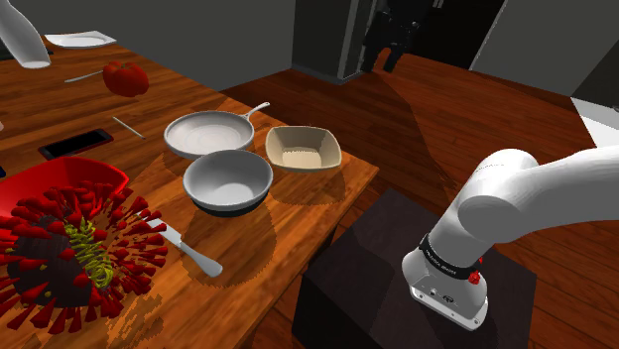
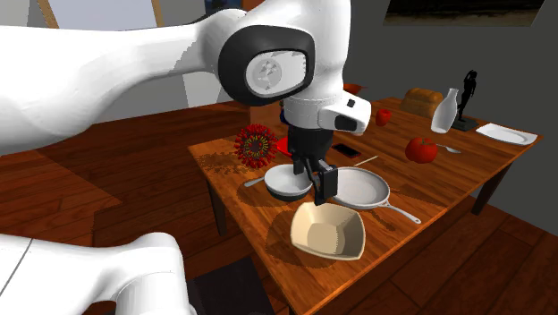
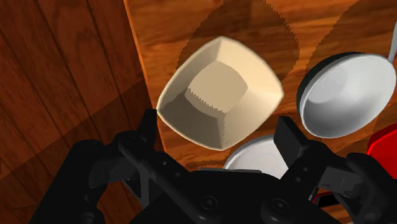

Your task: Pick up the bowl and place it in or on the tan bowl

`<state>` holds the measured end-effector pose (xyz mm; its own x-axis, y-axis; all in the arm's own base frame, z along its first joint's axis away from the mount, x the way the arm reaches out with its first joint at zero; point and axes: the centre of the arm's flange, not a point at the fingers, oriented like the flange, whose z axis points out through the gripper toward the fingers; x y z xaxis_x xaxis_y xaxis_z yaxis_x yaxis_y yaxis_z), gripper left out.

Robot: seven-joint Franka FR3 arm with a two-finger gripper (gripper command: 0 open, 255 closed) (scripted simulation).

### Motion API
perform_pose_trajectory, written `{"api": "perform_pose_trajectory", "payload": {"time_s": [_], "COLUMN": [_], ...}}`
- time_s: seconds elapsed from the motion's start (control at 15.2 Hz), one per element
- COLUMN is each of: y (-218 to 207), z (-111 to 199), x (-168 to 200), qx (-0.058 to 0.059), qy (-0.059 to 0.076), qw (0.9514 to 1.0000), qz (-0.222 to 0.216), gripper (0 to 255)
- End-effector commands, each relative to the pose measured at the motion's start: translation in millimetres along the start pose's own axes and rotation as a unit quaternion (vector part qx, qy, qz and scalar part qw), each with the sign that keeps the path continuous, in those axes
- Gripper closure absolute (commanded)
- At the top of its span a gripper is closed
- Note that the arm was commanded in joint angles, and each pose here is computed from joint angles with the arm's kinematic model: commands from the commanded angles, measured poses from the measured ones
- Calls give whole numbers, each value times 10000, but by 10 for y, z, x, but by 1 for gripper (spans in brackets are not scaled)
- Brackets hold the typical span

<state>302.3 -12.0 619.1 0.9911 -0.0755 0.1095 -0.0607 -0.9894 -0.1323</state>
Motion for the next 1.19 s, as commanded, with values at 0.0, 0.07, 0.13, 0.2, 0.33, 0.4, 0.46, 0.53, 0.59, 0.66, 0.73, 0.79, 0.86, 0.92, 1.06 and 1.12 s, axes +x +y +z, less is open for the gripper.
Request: {"api": "perform_pose_trajectory", "payload": {"time_s": [0.0, 0.07, 0.13, 0.2, 0.33, 0.4, 0.46, 0.53, 0.59, 0.66, 0.73, 0.79, 0.86, 0.92, 1.06, 1.12], "y": [0, -70, -141, -212, -357, -430, -504, -578, -653, -729, -805, -882, -959, -1037, -1195, -1275], "z": [0, 99, 198, 296, 491, 588, 685, 781, 876, 972, 1067, 1161, 1255, 1348, 1534, 1626], "x": [0, 37, 74, 110, 183, 219, 256, 292, 328, 364, 399, 435, 471, 506, 577, 613], "qx": [0, 32, 64, 96, 160, 192, 223, 255, 287, 319, 351, 383, 415, 447, 510, 542], "qy": [0, -6, -12, -19, -31, -37, -43, -50, -56, -62, -68, -74, -81, -87, -99, -105], "qw": [10000, 10000, 10000, 10000, 9999, 9998, 9997, 9997, 9996, 9995, 9994, 9992, 9991, 9990, 9986, 9985], "qz": [0, 2, 3, 5, 8, 9, 11, 12, 14, 15, 17, 18, 20, 21, 24, 26], "gripper": [0, 0, 0, 0, 0, 0, 0, 0, 0, 0, 0, 0, 0, 0, 0, 0]}}
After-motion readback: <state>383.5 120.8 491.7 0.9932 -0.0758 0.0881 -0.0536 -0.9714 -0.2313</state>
